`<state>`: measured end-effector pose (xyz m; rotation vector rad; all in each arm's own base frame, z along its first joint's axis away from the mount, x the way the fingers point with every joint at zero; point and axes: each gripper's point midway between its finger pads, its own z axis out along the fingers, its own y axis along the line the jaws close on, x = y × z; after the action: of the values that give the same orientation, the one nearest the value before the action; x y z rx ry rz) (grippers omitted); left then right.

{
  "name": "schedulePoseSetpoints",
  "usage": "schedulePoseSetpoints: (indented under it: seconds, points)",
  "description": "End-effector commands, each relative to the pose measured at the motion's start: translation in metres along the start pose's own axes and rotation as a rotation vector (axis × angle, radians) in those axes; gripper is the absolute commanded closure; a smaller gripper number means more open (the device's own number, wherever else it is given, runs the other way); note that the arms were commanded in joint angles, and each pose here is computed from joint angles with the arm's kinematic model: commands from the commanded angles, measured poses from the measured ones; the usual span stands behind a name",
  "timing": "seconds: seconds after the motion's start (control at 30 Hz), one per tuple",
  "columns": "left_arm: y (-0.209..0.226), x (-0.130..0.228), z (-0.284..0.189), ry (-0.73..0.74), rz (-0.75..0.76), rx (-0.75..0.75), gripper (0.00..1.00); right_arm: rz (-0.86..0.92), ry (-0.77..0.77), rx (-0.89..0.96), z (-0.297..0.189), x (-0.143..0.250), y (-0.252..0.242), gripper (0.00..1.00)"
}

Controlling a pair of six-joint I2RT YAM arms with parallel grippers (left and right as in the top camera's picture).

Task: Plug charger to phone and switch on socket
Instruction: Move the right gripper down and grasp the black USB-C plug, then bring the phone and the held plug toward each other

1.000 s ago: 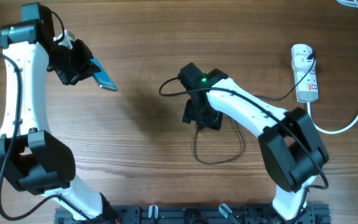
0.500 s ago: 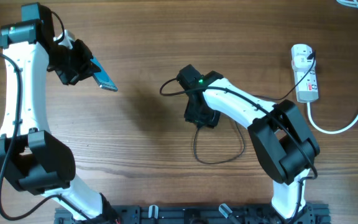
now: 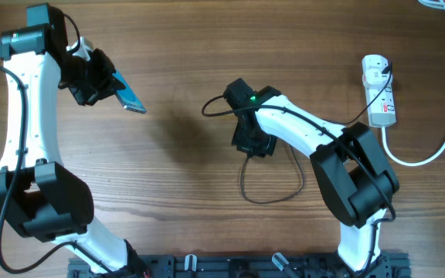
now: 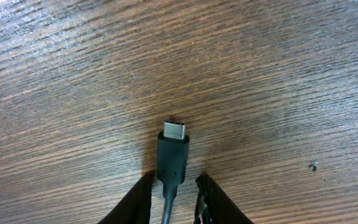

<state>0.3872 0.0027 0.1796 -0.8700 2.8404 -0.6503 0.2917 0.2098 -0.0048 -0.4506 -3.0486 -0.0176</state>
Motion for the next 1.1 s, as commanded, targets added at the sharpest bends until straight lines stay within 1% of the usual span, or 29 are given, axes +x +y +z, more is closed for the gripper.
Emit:
schedulePoseSetpoints:
  seconds: [0.0,0.17,0.43,0.47,0.67,0.73,0.77,0.8,0.83,0.9,0.93,0.97,1.0,1.07]
  points:
    - [-0.002,0.0,-0.003,-0.006,-0.002,0.006,0.96,0.007,0.04,0.041,0.015,0.006,-0.009,0.75]
    - [-0.002,0.0,-0.003,-0.006,-0.003,0.006,0.96,0.005,0.054,0.035,0.015,0.009,-0.009,0.76]
    - [-0.002,0.0,-0.003,-0.006,-0.002,0.006,0.96,0.008,0.055,0.037,0.017,0.01,-0.01,0.84]
    - [-0.002,0.0,-0.003,-0.006,-0.003,0.006,0.96,0.008,0.054,0.035,0.018,0.009,-0.009,0.9]
    - [-0.002,0.0,-0.003,-0.006,-0.003,0.006,0.96,0.008,0.054,0.034,0.018,0.009,-0.009,0.91]
    - [-0.003,0.0,-0.003,-0.004,-0.002,0.01,0.96,-0.001,0.051,0.03,0.018,0.009,-0.008,0.96]
    - [-0.005,0.001,-0.003,0.003,-0.001,0.026,0.96,-0.021,0.048,0.022,0.017,0.007,-0.007,0.96]
    - [-0.017,0.006,-0.003,0.032,0.023,0.094,0.96,-0.064,0.047,0.002,0.014,0.005,-0.002,0.96]
    - [-0.041,0.014,-0.008,0.071,0.12,0.239,0.96,-0.104,0.034,-0.015,0.008,0.002,0.003,0.96]
    - [-0.068,0.02,-0.017,0.092,0.215,0.406,0.96,-0.17,-0.009,-0.066,-0.014,-0.002,0.011,0.96]
    - [-0.076,0.02,-0.02,0.089,0.251,0.452,0.96,-0.218,-0.04,-0.108,-0.031,-0.003,0.016,0.96]
    - [-0.09,0.024,-0.025,0.087,0.331,0.527,0.96,-0.299,-0.072,-0.18,-0.056,0.0,0.024,0.96]
    - [-0.099,0.029,-0.027,0.091,0.381,0.57,0.96,-0.36,-0.091,-0.247,-0.077,0.005,0.031,0.96]
    - [-0.117,0.04,-0.026,0.1,0.465,0.618,0.96,-0.513,-0.125,-0.465,-0.138,0.03,0.049,0.96]
